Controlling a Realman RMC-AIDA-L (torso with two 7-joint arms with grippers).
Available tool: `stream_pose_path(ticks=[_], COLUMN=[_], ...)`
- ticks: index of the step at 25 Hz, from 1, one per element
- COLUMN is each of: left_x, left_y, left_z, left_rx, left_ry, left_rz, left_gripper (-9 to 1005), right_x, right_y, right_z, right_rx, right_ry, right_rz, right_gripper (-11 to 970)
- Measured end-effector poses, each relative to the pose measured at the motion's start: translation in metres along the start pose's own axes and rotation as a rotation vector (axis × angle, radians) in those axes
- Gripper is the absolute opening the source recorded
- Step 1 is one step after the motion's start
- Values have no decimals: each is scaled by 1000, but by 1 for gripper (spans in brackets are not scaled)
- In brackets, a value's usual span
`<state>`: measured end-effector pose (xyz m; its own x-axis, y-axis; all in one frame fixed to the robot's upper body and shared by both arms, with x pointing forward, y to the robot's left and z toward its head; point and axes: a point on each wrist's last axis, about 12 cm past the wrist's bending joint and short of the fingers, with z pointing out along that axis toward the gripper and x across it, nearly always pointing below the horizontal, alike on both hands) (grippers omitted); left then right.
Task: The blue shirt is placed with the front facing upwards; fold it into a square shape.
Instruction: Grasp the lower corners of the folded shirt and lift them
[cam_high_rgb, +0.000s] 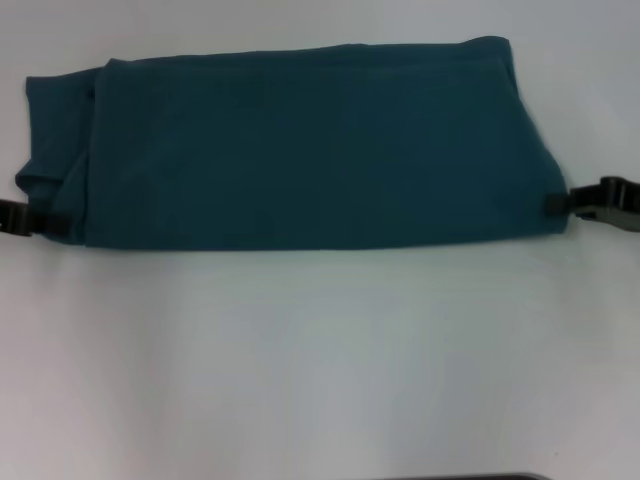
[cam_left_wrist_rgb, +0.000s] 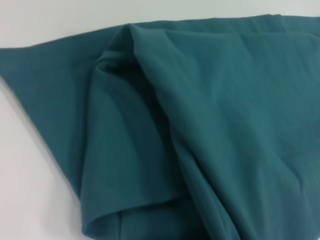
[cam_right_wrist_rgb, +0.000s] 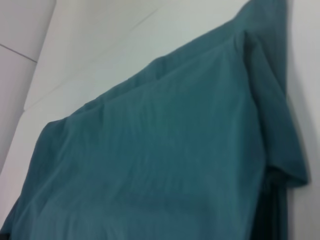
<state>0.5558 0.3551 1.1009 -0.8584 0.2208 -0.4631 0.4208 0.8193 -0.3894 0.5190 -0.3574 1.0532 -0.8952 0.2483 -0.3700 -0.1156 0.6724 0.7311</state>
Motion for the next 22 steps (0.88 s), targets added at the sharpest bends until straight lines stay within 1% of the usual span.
stream_pose_path(ticks=[7, 11, 13, 19, 22], left_x=[14, 24, 30, 50, 59], left_y=[-3, -4, -4, -6, -8], left_z=[-12, -20, -22, -26, -33], left_rx=[53, 96, 116, 160, 181], left_ry=[8, 10, 18, 56, 73], left_rz=[17, 22, 23, 12, 11], left_gripper=[14, 14, 14, 14, 15], right_x=[19, 32, 35, 58, 68], right_y=[-6, -10, -10, -17, -20], right_z=[-10, -20, -22, -34, -42], right_rx=[-25, -58, -63, -75, -85], right_ry=[1, -8, -4, 13, 13], right_rz=[11, 22, 25, 66, 84], right_gripper=[10, 11, 11, 10, 11])
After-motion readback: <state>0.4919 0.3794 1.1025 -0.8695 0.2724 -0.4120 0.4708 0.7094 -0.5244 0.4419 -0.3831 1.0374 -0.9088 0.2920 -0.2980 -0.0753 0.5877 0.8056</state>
